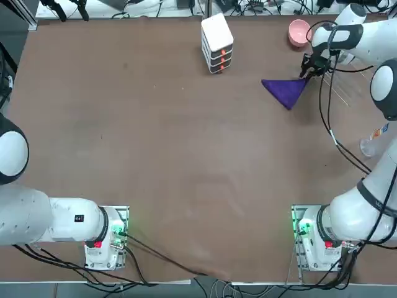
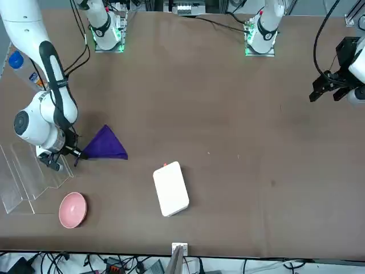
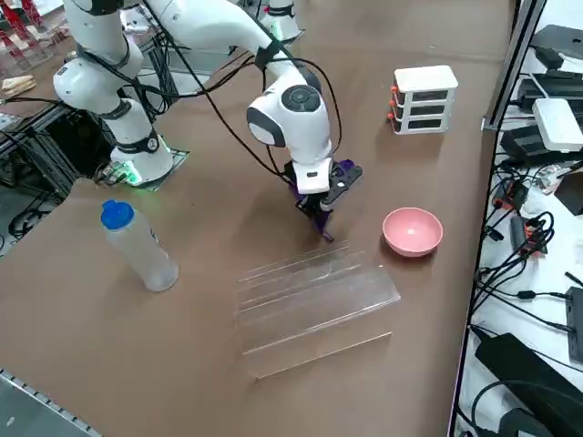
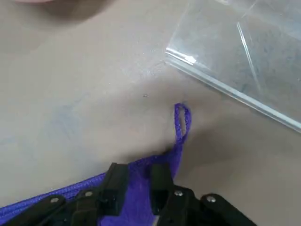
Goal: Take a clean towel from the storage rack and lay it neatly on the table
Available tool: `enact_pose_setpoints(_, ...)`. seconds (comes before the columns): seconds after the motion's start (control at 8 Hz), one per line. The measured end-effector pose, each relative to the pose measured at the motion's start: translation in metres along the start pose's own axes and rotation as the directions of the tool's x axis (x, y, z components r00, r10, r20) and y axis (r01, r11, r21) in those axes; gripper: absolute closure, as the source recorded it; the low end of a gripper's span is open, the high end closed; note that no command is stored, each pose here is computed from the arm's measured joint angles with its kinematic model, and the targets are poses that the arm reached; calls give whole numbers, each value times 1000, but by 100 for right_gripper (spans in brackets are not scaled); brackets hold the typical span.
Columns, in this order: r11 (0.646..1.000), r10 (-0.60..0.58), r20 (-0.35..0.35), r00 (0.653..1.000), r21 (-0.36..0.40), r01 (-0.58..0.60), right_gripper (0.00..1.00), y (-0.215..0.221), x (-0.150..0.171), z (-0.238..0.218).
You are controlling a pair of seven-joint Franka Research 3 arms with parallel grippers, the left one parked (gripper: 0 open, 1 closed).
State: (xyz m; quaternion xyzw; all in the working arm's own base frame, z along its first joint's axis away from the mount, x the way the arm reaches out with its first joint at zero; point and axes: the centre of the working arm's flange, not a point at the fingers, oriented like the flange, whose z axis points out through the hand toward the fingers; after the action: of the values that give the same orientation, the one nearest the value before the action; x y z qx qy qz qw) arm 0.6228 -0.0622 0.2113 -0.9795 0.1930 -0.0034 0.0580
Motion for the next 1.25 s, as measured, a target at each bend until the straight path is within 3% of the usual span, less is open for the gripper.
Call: enact_pose_setpoints(1.25, 1000, -18, 13, 1000, -8, 18, 67, 7, -1, 8)
